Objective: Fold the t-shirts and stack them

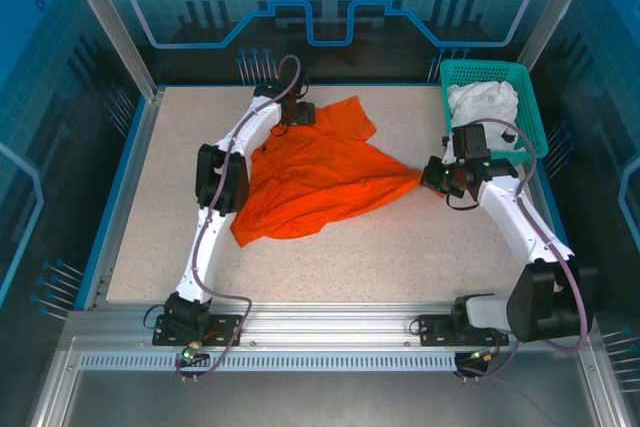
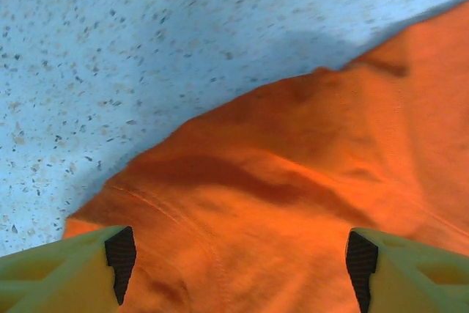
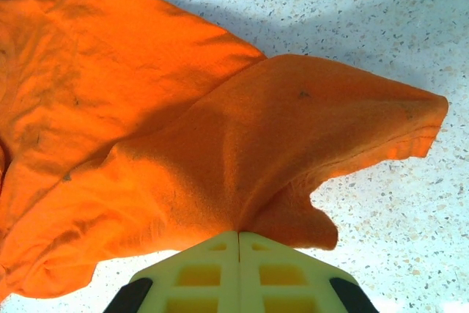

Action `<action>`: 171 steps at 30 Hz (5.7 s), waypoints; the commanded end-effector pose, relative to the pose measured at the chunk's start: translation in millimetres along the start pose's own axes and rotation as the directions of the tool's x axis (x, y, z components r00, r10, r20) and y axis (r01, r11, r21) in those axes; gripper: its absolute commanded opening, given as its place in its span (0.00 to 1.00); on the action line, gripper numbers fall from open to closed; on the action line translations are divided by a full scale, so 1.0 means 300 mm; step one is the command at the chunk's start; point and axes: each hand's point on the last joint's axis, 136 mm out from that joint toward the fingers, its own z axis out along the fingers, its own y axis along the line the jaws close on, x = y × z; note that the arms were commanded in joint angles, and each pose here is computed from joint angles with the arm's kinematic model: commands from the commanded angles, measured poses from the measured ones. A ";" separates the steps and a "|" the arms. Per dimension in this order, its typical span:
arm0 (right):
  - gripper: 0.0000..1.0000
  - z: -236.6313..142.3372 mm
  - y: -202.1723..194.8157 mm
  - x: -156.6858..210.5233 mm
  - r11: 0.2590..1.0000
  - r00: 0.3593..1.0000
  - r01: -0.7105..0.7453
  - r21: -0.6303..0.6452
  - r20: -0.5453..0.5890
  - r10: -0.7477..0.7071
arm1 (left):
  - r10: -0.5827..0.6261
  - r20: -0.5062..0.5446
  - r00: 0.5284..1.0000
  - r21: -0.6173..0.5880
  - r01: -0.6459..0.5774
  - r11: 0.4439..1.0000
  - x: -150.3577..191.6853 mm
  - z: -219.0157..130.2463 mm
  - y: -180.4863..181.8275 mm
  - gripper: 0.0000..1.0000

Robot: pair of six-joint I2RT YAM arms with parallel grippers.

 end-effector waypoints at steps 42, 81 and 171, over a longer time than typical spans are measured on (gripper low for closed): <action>0.03 -0.377 0.244 -0.219 0.977 0.943 0.175 -0.122 0.307 -0.131 | -0.169 0.627 0.760 0.097 0.140 0.985 -0.242 -0.653 0.287 0.00; 0.50 0.302 0.116 0.237 0.972 0.955 -0.139 -0.191 -0.287 0.080 | -0.700 -0.048 0.713 0.020 0.701 0.713 0.682 -0.465 0.484 0.73; 0.17 0.472 0.097 0.242 0.980 0.933 -0.146 -0.134 -0.348 0.092 | -0.505 -0.078 0.860 -0.143 0.491 0.859 0.482 -0.234 0.486 0.00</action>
